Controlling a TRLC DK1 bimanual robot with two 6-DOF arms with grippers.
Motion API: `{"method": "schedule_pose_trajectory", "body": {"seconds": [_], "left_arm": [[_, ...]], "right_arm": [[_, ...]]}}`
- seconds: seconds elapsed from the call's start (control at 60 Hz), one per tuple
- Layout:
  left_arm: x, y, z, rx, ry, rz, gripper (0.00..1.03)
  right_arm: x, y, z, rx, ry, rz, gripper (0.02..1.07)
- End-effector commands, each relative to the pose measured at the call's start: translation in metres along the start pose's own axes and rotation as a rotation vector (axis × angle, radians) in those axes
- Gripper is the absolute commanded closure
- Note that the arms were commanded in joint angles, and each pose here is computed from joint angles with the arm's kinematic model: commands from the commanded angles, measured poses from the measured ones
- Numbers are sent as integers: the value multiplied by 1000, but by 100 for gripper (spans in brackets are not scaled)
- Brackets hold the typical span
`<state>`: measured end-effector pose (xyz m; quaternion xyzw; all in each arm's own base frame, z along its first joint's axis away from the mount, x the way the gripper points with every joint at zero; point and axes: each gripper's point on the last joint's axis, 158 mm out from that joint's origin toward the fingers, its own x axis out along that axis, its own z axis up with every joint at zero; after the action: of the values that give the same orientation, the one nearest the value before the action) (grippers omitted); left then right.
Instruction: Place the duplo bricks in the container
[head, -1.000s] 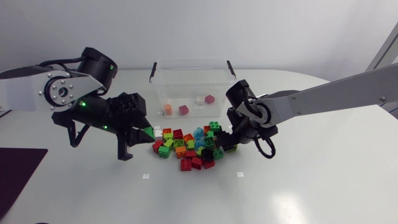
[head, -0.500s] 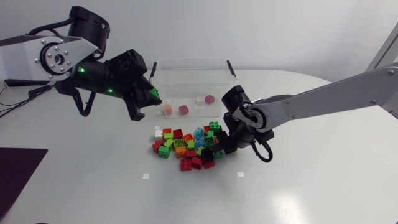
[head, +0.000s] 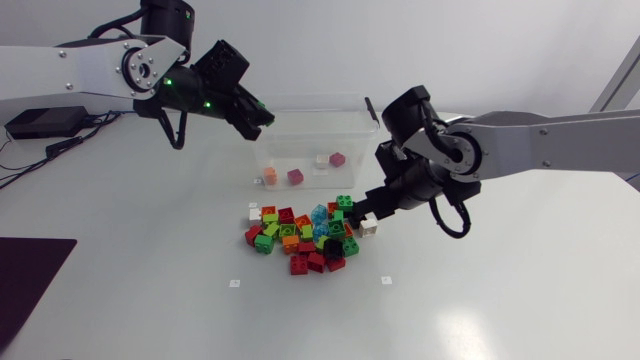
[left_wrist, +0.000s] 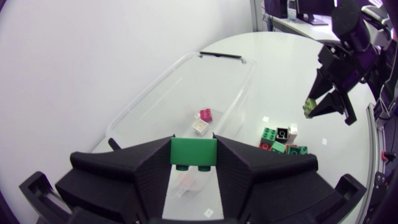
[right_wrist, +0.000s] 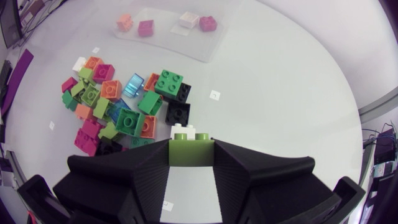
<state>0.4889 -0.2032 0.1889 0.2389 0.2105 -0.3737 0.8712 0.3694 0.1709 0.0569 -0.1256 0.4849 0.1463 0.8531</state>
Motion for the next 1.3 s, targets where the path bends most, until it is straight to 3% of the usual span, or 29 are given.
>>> {"method": "schedule_pose_trajectory", "body": {"seconds": [0.0,0.4,0.467,0.533,0.567,0.9,1.1,1.283], "left_arm": [[8,19,8,-70,-27,28,72],[46,59,13,-156,-49,110,65],[49,62,16,-169,-56,113,51],[49,62,18,-175,-56,119,12],[47,63,18,-176,-54,129,6],[-21,49,25,-132,-92,172,5],[-54,17,-3,-46,-59,145,6],[-58,-24,-40,32,-8,36,6]], "right_arm": [[-16,1,23,0,-59,5,66],[-49,6,100,38,-254,38,66],[-51,5,113,50,-278,39,66],[-51,6,125,57,-295,41,66],[-50,6,132,58,-304,42,66],[-37,8,188,72,-372,42,66],[-26,9,215,81,-401,43,66],[-11,8,226,96,-408,42,66]]}}
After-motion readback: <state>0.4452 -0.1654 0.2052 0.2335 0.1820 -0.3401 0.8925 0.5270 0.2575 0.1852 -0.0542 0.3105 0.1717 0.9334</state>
